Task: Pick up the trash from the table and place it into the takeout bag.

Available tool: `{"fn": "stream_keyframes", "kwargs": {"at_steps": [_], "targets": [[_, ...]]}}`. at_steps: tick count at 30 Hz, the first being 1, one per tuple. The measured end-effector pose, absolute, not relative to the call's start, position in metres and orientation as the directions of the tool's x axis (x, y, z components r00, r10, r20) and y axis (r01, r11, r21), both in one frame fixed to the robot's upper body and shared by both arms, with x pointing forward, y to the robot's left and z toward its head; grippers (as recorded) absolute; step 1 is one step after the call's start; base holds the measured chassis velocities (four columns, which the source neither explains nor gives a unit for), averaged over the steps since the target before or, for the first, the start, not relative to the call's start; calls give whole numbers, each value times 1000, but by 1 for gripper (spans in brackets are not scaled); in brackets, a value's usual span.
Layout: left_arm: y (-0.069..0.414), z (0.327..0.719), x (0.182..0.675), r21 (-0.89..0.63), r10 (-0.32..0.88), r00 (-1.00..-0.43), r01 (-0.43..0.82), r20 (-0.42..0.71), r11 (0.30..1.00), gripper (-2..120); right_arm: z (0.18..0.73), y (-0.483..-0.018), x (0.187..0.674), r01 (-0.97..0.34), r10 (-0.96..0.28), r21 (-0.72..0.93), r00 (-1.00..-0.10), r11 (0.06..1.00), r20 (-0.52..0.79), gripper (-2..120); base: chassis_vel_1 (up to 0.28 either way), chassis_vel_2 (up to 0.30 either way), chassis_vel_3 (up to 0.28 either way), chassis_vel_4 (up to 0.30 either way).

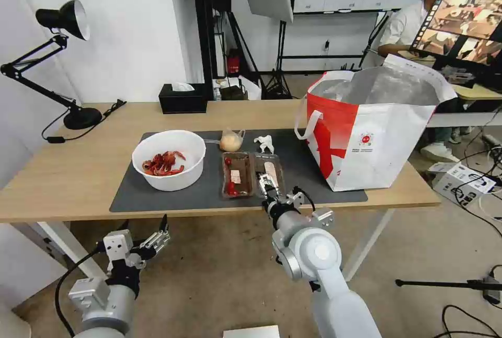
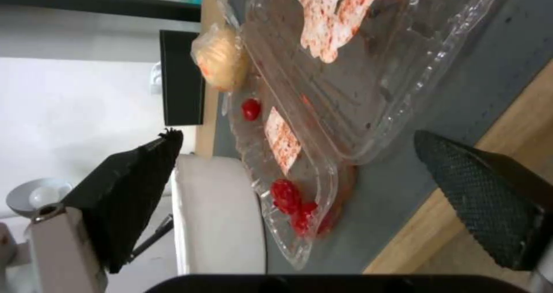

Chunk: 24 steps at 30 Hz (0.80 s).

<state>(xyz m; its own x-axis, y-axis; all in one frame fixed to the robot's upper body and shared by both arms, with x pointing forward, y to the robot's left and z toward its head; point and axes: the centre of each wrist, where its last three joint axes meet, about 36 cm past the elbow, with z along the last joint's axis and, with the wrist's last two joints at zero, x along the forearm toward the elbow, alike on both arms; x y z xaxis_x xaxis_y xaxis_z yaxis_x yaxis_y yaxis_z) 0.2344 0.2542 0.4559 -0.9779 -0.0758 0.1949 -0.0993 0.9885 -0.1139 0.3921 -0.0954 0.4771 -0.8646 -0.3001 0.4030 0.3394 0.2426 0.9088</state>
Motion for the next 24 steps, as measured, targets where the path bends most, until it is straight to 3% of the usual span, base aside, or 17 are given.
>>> {"fn": "stream_keyframes", "kwargs": {"at_steps": [24], "targets": [[254, 456, 231, -106, -81, -977, -104, 198, 989, 100, 478, -97, 404, 345, -267, 904, -873, 254, 408, 100, 0, 0, 0, 0]]}}
